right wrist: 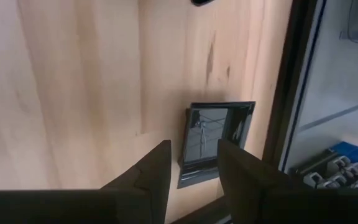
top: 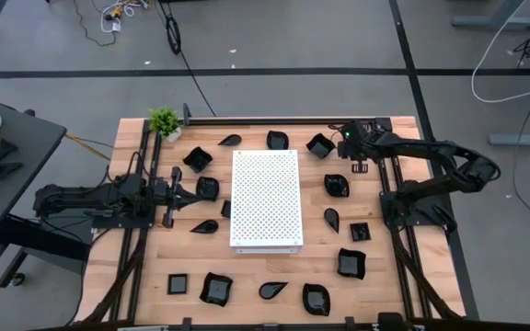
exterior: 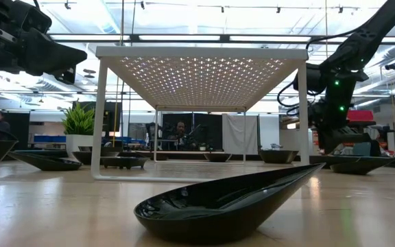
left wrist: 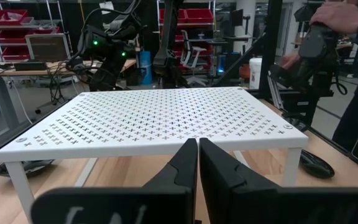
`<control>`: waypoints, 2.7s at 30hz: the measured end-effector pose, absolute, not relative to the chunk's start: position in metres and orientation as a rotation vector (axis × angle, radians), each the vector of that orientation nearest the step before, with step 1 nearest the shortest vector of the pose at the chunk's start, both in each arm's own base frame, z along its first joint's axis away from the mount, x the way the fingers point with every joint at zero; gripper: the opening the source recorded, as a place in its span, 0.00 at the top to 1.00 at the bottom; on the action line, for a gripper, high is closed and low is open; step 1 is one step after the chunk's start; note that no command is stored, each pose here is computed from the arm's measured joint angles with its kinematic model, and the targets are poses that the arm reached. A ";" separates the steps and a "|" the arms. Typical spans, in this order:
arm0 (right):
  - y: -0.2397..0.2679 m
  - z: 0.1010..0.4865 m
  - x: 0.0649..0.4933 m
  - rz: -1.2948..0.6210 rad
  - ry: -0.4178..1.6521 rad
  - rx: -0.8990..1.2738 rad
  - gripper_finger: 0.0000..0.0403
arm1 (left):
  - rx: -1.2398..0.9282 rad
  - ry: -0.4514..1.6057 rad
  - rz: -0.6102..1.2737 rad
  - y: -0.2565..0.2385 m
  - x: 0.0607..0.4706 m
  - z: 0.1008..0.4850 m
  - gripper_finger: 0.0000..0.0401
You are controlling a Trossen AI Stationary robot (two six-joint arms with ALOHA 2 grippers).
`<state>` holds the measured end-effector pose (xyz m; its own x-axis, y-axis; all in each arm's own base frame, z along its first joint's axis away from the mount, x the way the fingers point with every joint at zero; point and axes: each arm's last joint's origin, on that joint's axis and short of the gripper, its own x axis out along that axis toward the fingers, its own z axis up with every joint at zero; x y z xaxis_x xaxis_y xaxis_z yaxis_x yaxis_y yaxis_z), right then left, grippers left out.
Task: Pick & Place Mini shaped plates
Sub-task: Put the black square plate on the shelf
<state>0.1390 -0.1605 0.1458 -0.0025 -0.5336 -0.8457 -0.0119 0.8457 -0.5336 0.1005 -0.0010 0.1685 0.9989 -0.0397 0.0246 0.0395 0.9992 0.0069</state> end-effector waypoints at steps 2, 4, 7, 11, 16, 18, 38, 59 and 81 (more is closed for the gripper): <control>-0.161 0.145 0.139 -0.432 1.532 -0.452 0.67 | 0.006 -0.025 -0.040 -0.001 0.100 0.169 0.95; -0.161 0.145 0.139 -0.426 1.537 -0.457 0.67 | 0.007 -0.025 -0.039 -0.001 0.100 0.168 0.95; -0.160 0.147 0.138 -0.430 1.577 -0.441 0.67 | 0.006 -0.025 -0.039 -0.001 0.101 0.168 0.95; -0.161 0.155 0.137 -0.462 1.616 -0.373 0.67 | 0.006 -0.025 -0.039 -0.001 0.100 0.169 0.95; -0.167 0.165 0.139 -0.561 1.583 -0.283 0.67 | 0.006 -0.025 -0.039 -0.001 0.100 0.168 0.95; -0.166 0.165 0.138 -0.547 1.598 -0.280 0.67 | 0.007 -0.026 -0.040 -0.001 0.100 0.169 0.95; -0.163 0.165 0.147 -0.507 1.455 -0.170 0.67 | 0.007 -0.025 -0.040 -0.001 0.100 0.168 0.95; -0.171 0.148 0.154 -0.524 1.537 -0.235 0.67 | 0.006 -0.025 -0.039 -0.001 0.100 0.169 0.95; -0.177 0.130 0.158 -0.408 1.695 -0.414 0.67 | 0.007 -0.025 -0.040 -0.001 0.100 0.168 0.95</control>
<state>0.1583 -0.1767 0.1300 -0.1539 -0.4889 -0.8587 -0.0442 0.8716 -0.4883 0.1005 -0.0010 0.1685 0.9989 -0.0396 0.0250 0.0395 0.9992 0.0073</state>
